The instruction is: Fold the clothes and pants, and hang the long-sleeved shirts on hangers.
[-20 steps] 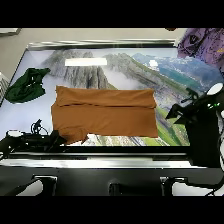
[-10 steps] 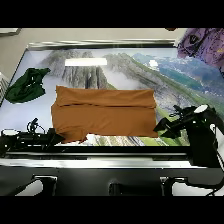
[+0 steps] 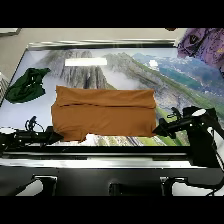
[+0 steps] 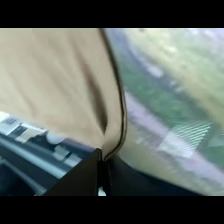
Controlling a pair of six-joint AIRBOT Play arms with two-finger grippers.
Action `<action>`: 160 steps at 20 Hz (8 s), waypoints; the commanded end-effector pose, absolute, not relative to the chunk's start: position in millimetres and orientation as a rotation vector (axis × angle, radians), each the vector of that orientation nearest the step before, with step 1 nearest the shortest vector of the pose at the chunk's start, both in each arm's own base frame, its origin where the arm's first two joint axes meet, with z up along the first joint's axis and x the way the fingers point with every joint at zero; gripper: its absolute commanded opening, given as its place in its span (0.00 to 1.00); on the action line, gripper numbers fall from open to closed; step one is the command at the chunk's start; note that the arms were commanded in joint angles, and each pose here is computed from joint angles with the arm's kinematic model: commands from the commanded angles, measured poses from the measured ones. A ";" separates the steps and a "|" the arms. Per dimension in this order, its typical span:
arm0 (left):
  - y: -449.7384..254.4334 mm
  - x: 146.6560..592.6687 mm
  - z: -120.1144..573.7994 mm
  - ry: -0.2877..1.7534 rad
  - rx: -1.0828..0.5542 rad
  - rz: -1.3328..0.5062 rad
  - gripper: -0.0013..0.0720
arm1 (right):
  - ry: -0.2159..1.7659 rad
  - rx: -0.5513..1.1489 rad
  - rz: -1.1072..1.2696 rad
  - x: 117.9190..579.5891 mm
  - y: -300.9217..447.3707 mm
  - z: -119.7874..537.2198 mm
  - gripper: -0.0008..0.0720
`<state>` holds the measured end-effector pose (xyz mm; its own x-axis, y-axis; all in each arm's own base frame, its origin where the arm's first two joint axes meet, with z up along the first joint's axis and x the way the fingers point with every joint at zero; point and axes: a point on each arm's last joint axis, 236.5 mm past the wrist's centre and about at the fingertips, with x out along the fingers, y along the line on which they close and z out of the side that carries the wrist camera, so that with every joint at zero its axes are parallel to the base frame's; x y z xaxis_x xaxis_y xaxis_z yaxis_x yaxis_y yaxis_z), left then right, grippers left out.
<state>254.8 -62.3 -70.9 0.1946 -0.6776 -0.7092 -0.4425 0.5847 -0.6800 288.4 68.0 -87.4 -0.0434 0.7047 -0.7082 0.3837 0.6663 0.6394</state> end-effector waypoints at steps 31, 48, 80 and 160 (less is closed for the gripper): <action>-16.1 451.2 -35.7 1.368 -0.695 -0.243 0.04 | 1.250 0.632 0.188 444.3 66.1 -47.0 0.05; 38.6 494.2 -9.1 1.317 -0.593 -0.074 0.63 | 1.464 0.802 0.150 422.4 -4.4 -56.7 0.88; -447.4 448.6 -23.3 1.316 -0.905 -0.725 0.04 | 1.260 0.376 -0.007 396.1 3.6 148.8 0.05; -38.7 462.1 113.0 1.186 -0.428 -0.172 0.05 | 1.442 0.837 0.472 425.5 173.7 -97.6 0.08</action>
<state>461.9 -39.2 113.0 0.3728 -0.3515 -0.8588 -0.0917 0.9070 -0.4110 421.4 158.5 -99.1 0.0941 0.7169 -0.6908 0.2020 0.6656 0.7184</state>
